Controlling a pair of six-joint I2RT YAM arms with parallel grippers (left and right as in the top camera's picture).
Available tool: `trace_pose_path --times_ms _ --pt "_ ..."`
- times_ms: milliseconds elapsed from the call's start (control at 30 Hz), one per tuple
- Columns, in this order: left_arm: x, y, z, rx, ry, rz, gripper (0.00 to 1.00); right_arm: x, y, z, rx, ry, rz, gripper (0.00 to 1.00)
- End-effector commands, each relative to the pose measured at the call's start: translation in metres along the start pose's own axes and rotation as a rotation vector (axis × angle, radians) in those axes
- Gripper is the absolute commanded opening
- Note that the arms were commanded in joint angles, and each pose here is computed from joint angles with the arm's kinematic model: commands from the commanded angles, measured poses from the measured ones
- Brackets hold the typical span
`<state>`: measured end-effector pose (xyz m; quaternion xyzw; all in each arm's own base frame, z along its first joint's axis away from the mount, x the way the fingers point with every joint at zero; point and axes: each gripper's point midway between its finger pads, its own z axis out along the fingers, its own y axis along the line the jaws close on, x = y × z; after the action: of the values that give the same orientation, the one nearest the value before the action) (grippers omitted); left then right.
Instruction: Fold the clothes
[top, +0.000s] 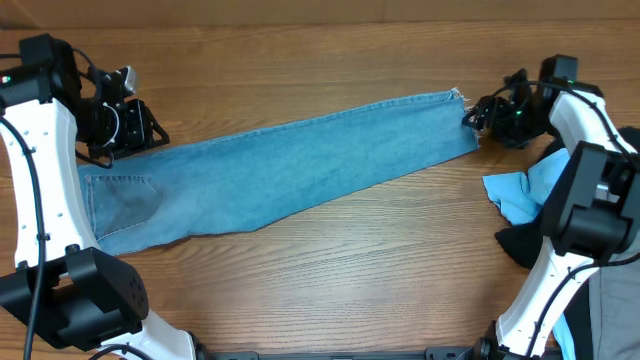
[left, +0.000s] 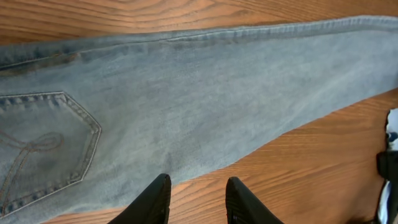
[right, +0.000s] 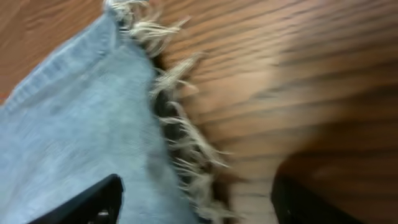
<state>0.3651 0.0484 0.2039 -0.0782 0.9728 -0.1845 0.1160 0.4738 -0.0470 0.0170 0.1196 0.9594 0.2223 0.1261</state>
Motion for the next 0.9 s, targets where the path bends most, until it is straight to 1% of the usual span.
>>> trace_pose_path --times_ms 0,67,133,200,300,333,433,533,733,867 --pt "0.0 -0.005 0.003 0.003 0.008 0.039 0.33 0.027 0.015 0.04 -0.052 0.111 -0.027 0.7" --pt "-0.001 -0.005 0.003 0.003 0.006 0.042 0.33 0.03 0.025 0.045 -0.055 0.121 -0.048 0.58" --pt "0.0 -0.003 0.003 -0.003 0.007 0.04 0.33 0.033 0.027 0.046 -0.055 0.131 -0.051 0.5" --pt "0.001 -0.002 0.003 -0.009 0.015 0.037 0.33 0.034 0.029 0.046 -0.056 0.135 -0.052 0.39" --pt "0.002 0.003 0.003 -0.04 0.021 0.037 0.32 0.032 0.027 0.045 -0.055 0.13 -0.05 0.09" --pt "0.003 0.005 0.003 -0.05 0.022 0.037 0.31 0.029 0.025 0.043 -0.054 0.123 -0.041 0.04" --pt "0.008 0.011 0.002 -0.086 0.045 0.03 0.3 0.018 0.019 0.029 -0.05 0.096 0.007 0.04" --pt "0.017 0.017 0.001 -0.125 0.082 0.018 0.28 0.005 0.013 0.002 -0.039 0.06 0.038 0.04" --pt "0.018 0.017 0.001 -0.122 0.086 0.016 0.27 -0.013 -0.004 -0.05 0.063 -0.015 0.103 0.04" --pt "0.018 0.017 0.001 -0.122 0.086 0.016 0.27 -0.014 0.003 -0.069 0.071 -0.034 0.108 0.04"
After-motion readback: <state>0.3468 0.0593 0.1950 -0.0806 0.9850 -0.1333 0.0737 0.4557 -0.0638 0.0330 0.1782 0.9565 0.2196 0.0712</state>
